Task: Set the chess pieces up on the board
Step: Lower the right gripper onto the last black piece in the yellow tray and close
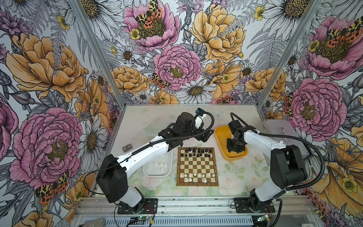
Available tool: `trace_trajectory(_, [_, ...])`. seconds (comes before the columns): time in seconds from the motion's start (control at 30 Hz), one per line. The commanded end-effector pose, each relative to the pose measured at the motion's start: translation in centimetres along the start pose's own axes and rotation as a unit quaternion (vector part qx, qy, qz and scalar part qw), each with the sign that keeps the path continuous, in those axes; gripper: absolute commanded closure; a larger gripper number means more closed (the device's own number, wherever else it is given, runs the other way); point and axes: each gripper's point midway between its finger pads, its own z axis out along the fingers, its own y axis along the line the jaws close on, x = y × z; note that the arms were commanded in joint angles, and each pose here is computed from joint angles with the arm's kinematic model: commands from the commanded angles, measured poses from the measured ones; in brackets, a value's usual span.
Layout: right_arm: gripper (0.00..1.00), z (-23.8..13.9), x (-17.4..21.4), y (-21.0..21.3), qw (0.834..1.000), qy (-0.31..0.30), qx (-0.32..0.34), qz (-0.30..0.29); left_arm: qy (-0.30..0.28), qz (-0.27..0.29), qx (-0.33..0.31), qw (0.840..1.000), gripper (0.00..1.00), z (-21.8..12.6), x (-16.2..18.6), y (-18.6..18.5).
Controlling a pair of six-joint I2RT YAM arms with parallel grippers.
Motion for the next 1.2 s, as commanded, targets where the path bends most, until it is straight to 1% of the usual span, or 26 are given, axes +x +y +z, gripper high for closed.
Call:
trace_trajectory(0.0, [0.64, -0.1, -1.7, 0.5, 1.000, -0.014, -0.011, -0.002, -0.005, 0.001, -0.014, 1.000, 0.01, -0.9, -0.2, 0.1])
trace_trajectory(0.5, [0.73, 1.0, -2.2, 0.6, 1.000, -0.003, -0.008, -0.001, -0.001, 0.006, -0.030, 1.000, 0.01, -1.2, -0.2, 1.1])
trace_trajectory(1.17, [0.80, 1.5, -2.3, 0.7, 1.000, 0.003, -0.005, 0.000, -0.001, 0.002, -0.035, 0.999, 0.01, -1.5, 0.0, 2.1])
